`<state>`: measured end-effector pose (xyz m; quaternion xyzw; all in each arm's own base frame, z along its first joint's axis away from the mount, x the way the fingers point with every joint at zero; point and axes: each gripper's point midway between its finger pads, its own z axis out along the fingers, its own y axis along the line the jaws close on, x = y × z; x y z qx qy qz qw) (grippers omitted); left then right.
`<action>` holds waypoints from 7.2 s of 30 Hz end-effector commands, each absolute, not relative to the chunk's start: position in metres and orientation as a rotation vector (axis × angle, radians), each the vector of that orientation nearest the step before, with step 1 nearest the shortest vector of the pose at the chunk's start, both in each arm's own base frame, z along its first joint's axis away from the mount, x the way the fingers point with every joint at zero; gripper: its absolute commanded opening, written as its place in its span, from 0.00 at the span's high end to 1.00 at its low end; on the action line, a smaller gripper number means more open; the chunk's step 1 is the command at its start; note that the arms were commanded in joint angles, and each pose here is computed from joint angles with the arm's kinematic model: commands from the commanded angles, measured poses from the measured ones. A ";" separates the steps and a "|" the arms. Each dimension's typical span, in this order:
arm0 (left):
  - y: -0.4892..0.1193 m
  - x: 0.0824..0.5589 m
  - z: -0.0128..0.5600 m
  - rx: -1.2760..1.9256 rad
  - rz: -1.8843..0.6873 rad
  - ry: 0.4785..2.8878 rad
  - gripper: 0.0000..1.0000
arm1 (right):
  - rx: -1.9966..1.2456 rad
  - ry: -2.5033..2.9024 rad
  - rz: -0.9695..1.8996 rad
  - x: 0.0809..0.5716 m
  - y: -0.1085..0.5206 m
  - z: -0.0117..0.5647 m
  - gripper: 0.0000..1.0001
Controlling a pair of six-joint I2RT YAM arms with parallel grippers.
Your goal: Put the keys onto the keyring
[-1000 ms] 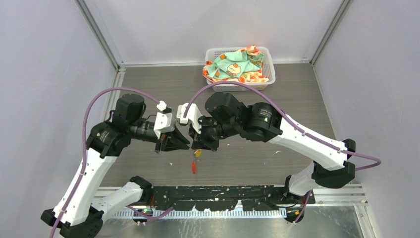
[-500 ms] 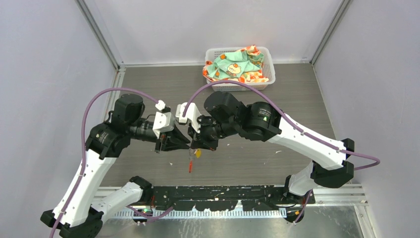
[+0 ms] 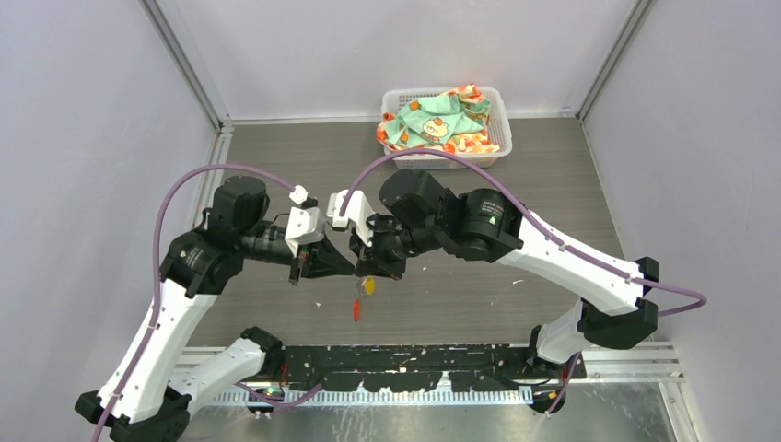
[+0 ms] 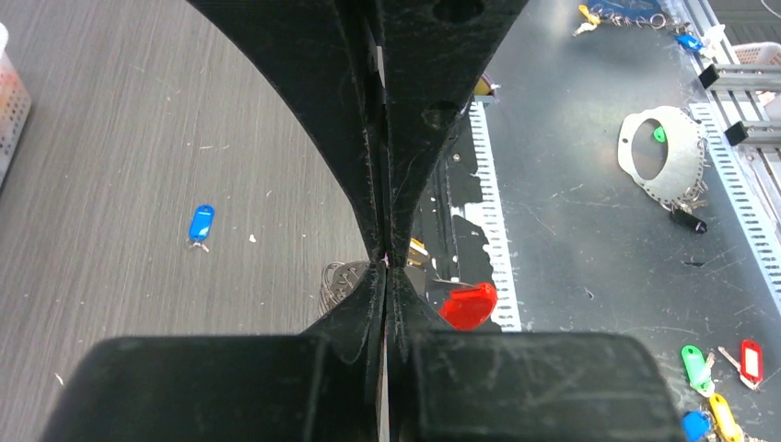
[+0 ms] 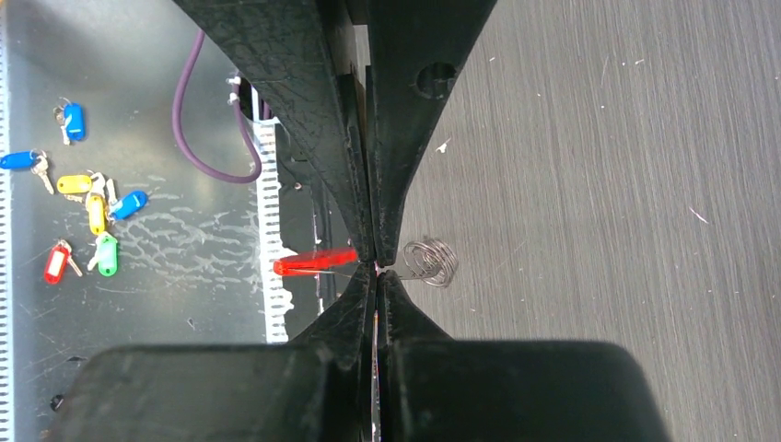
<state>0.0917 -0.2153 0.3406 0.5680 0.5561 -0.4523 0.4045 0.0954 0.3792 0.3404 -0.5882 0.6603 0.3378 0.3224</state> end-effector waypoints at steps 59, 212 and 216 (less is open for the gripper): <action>-0.222 0.091 0.383 1.248 -1.199 1.338 1.00 | -1.111 1.608 1.242 0.124 0.352 0.349 0.64; -0.161 0.141 0.267 1.367 -0.874 1.475 0.55 | -1.080 1.923 1.243 0.156 0.379 0.293 0.99; -0.173 0.133 0.274 1.298 -0.951 1.443 0.56 | -1.064 1.912 1.256 0.153 0.376 0.315 0.99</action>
